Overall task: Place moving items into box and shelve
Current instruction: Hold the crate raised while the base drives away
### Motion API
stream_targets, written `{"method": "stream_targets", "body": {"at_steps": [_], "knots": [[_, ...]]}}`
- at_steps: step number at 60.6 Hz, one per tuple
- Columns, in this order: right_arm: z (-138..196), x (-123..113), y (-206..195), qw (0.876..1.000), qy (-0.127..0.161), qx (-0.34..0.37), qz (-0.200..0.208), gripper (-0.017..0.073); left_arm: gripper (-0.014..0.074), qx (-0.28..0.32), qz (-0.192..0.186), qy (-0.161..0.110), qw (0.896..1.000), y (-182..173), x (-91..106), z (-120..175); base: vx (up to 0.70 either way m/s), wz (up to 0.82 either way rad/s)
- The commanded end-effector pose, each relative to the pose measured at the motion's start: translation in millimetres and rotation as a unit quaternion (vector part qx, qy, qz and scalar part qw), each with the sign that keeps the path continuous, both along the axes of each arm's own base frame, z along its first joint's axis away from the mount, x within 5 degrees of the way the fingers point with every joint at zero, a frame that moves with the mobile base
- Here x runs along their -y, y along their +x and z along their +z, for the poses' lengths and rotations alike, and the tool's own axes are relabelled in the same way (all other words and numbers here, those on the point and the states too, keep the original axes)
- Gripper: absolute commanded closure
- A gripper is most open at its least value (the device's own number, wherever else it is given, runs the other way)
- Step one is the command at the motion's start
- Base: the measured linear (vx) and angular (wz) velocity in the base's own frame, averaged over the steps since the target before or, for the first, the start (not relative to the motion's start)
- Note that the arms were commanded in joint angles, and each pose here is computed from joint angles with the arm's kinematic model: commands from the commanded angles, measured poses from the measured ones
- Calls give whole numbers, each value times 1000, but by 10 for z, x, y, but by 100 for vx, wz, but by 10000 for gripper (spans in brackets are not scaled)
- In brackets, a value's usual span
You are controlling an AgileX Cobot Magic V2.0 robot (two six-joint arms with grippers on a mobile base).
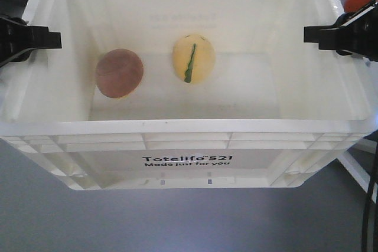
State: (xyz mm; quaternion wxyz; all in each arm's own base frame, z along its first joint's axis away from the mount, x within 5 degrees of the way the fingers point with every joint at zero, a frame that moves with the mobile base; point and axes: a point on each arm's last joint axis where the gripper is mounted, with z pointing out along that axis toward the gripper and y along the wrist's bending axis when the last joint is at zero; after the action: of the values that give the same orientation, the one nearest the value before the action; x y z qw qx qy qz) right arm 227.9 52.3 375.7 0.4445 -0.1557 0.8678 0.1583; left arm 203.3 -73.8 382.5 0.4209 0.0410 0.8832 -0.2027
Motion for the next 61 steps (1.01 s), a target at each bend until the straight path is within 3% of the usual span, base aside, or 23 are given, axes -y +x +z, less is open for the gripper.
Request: {"method": "stream_targets", "body": {"at_steps": [1,61], "knots": [[276,-44,-71,997,34,68,6,565,600,96,10,-72,993,-38,26,355,-8,85],[276,-44,-71,997,34,68,6,565,600,96,10,-72,993,-38,26,355,-8,79]]}}
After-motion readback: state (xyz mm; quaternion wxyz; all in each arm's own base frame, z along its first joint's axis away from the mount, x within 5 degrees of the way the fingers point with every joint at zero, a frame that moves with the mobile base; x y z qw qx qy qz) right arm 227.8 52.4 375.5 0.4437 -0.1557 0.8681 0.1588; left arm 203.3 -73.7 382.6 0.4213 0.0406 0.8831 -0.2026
